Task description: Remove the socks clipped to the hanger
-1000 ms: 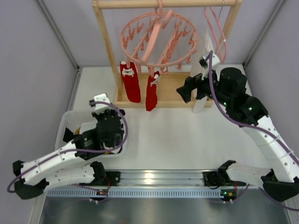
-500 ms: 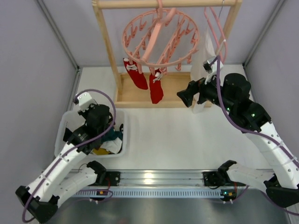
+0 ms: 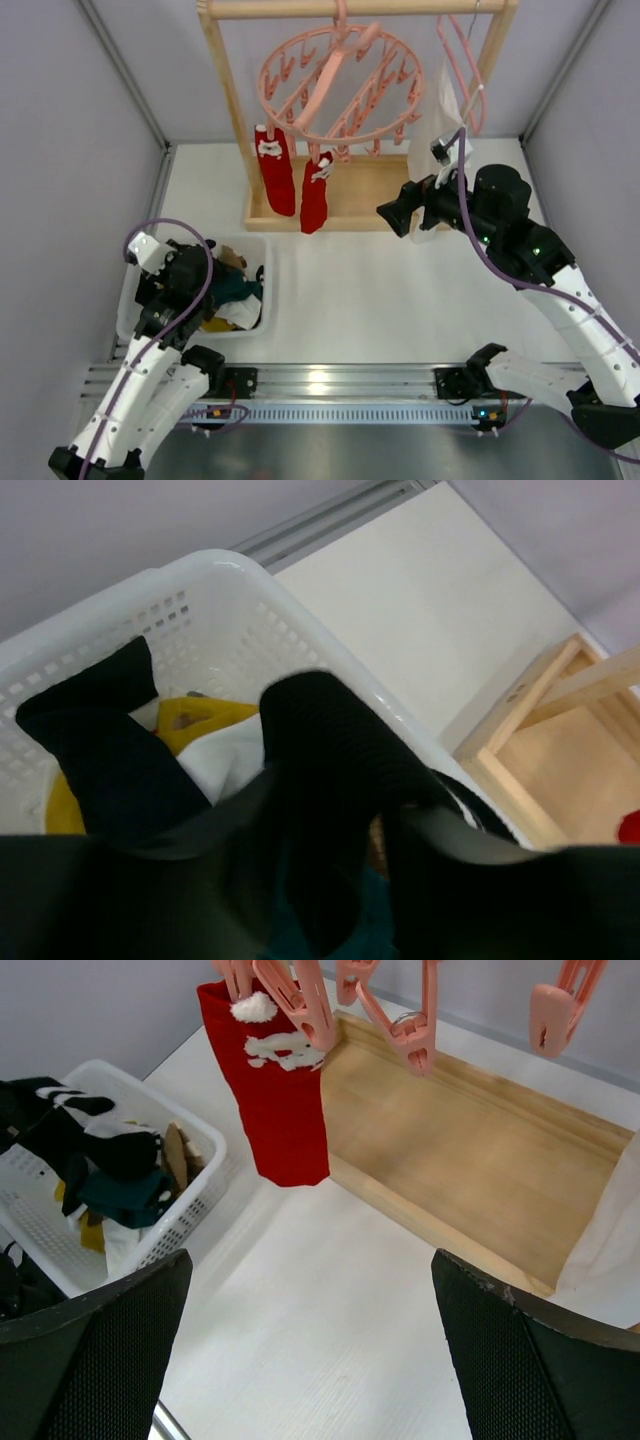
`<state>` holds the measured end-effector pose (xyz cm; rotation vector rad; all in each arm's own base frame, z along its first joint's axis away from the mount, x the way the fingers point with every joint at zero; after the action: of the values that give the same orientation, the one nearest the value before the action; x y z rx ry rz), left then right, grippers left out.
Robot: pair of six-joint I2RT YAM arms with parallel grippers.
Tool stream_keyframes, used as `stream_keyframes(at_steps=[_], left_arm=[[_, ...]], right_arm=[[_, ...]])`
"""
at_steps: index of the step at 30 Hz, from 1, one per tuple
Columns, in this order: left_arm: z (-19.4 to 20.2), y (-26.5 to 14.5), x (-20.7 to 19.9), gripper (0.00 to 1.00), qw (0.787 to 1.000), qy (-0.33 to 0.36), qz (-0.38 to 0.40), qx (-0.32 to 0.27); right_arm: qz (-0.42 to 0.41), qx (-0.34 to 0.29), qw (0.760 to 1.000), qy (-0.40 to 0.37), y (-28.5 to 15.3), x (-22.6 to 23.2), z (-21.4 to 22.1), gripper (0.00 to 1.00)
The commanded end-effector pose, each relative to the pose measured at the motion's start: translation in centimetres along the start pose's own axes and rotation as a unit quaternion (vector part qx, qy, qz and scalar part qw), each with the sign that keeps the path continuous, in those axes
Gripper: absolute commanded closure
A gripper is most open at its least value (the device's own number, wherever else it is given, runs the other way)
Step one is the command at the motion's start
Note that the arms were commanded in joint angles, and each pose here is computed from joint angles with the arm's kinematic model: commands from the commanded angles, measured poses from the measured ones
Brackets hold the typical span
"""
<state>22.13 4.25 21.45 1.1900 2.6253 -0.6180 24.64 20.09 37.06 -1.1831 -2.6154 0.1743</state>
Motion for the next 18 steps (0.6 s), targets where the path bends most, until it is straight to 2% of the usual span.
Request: stream_keyframes(at_steps=[1, 3, 4, 5, 8, 10, 12, 13, 14, 16, 18], left_arm=[[1.3, 0.5, 1.1, 0.43, 1.000, -0.016, -0.024, 0.012], [0.9, 0.3, 1.6, 0.14, 0.999, -0.025, -0.030, 0.008], [0.7, 0.2, 1.8, 0.05, 0.999, -0.030, -0.033, 0.004], [0.3, 0.0, 1.8, 0.02, 0.999, -0.037, -0.031, 0.000], [-1.8, -1.3, 1.1, 0.02, 0.998, -0.069, 0.009, -0.007], [-3.5, -2.9, -0.6, 0.02, 0.992, -0.108, 0.070, 0.004], [-4.3, -3.8, -2.6, 0.02, 0.988, -0.097, 0.119, 0.017], [-4.2, -4.5, -5.0, 0.02, 0.979, -0.091, 0.176, 0.041], [-3.4, -4.2, -6.1, 0.02, 0.979, -0.061, 0.188, 0.059], [-2.6, -4.9, -9.3, 0.02, 0.963, -0.026, 0.255, 0.087], [-1.0, -6.2, -13.5, 0.02, 0.927, 0.005, 0.352, 0.132]], right_arm=[[-0.015, -0.029, 0.999, 0.005, 0.3, 0.4, -1.4, 0.01], [-0.012, -0.029, 0.999, 0.002, 0.1, 0.4, -1.4, 0.01], [-0.011, -0.029, 1.000, 0.001, 0.0, 0.3, -1.4, 0.01], [-0.007, -0.029, 1.000, 0.002, 0.0, 0.2, -1.4, 0.01], [-0.002, -0.031, 1.000, -0.002, -0.3, 0.1, -1.5, 0.01], [0.000, -0.034, 0.999, -0.001, -0.3, 0.0, -1.4, 0.00], [0.011, -0.043, 0.999, 0.004, -0.5, -0.3, -1.6, 0.01], [0.015, -0.044, 0.999, 0.009, -0.4, -0.5, -1.2, 0.01], [0.022, -0.064, 0.998, 0.017, -0.7, -0.6, -1.9, 0.01], [0.029, -0.071, 0.997, 0.024, -0.8, -0.9, -1.5, 0.01], [0.033, -0.091, 0.995, 0.031, -1.3, -0.9, -2.1, 0.01]])
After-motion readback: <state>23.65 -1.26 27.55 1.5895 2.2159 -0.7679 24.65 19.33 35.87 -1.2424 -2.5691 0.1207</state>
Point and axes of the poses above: each gripper's point midway between its finger pads, its own y axis out along the fingers, its own x axis along the line the jaws close on, z = x × y, the point moved 1 cm from there along -y, back along the fingers, and after that the axes turned 1 degree about y, right-handed, at the moved point
